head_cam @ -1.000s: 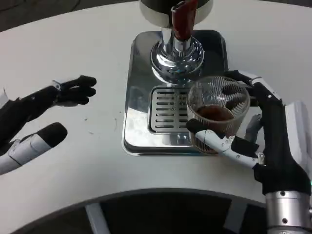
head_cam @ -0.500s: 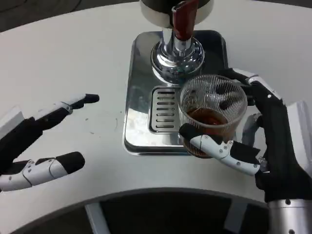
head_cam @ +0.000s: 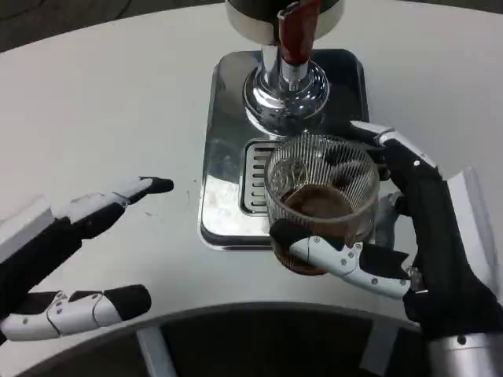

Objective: Grasp the cup under the faucet to collect the drink, then remove the cup.

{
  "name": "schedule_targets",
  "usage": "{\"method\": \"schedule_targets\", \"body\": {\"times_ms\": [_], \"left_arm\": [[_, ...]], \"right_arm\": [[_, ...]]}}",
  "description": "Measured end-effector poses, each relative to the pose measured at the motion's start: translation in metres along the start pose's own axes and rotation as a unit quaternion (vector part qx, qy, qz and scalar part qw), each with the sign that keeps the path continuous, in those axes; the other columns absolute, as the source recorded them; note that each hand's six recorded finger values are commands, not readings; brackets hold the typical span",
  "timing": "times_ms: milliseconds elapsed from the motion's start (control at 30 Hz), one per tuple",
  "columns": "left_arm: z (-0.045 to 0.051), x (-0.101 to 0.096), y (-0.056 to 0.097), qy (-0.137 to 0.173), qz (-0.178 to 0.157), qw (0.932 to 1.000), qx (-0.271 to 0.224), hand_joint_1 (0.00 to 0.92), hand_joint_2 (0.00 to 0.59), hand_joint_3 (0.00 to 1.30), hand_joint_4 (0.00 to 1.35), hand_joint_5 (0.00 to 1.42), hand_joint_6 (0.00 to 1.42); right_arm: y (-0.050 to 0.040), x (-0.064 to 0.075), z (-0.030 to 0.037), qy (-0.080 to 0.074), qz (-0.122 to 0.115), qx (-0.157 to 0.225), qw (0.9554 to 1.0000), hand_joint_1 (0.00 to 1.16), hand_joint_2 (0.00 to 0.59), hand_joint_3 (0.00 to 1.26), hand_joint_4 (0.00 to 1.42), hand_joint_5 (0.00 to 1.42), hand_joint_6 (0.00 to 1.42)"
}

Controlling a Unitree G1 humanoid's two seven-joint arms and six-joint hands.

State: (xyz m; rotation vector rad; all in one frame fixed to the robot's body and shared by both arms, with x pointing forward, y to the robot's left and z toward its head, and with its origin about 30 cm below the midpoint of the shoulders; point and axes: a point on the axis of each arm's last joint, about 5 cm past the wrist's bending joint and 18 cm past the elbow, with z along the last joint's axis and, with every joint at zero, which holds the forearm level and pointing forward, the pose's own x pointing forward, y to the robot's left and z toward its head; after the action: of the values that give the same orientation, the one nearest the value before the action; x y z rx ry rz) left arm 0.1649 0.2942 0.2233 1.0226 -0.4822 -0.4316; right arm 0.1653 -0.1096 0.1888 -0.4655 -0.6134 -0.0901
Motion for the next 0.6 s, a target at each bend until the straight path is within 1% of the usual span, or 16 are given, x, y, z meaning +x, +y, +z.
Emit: {"method": "schedule_targets", "body": {"times_ms": [100, 267, 333, 367, 433, 533, 600], "left_arm": [[0.0062, -0.009, -0.001, 0.012, -0.009, 0.9997, 0.022, 0.000, 0.116, 0.07, 0.00, 0.01, 0.05], [0.0113, -0.018, -0.001, 0.022, -0.013, 0.9992, 0.031, 0.000, 0.116, 0.07, 0.00, 0.00, 0.05], [0.0128, -0.021, -0.001, 0.025, -0.013, 0.9990, 0.034, 0.000, 0.116, 0.05, 0.00, 0.00, 0.04], [0.0147, -0.024, -0.001, 0.029, -0.015, 0.9988, 0.037, 0.000, 0.116, 0.05, 0.00, 0.00, 0.04], [0.0163, -0.026, -0.001, 0.031, -0.016, 0.9986, 0.041, 0.000, 0.116, 0.05, 0.00, 0.00, 0.03], [0.0206, -0.031, -0.001, 0.040, -0.026, 0.9974, 0.054, 0.000, 0.116, 0.03, 0.00, 0.00, 0.03], [0.0223, -0.033, -0.001, 0.044, -0.030, 0.9968, 0.060, 0.000, 0.116, 0.02, 0.00, 0.00, 0.02]], "right_arm": [[-0.0006, -0.001, 0.0034, -0.006, 0.012, 0.009, 0.9999, 0.90, 0.142, 0.87, 1.02, 1.23, 1.34], [0.0002, -0.004, 0.0075, -0.011, 0.037, 0.023, 0.9990, 0.91, 0.140, 0.87, 1.03, 1.23, 1.34], [0.0001, -0.005, 0.0097, -0.016, 0.045, 0.026, 0.9985, 0.91, 0.140, 0.87, 1.03, 1.23, 1.34], [-0.0001, -0.006, 0.0113, -0.020, 0.052, 0.028, 0.9980, 0.91, 0.140, 0.88, 1.03, 1.24, 1.34], [0.0000, -0.007, 0.0124, -0.022, 0.059, 0.030, 0.9975, 0.91, 0.139, 0.88, 1.03, 1.24, 1.34], [0.0002, -0.009, 0.0160, -0.029, 0.074, 0.035, 0.9963, 0.91, 0.139, 0.88, 1.03, 1.24, 1.34], [0.0005, -0.010, 0.0172, -0.031, 0.078, 0.038, 0.9957, 0.91, 0.139, 0.88, 1.03, 1.24, 1.34]]}}
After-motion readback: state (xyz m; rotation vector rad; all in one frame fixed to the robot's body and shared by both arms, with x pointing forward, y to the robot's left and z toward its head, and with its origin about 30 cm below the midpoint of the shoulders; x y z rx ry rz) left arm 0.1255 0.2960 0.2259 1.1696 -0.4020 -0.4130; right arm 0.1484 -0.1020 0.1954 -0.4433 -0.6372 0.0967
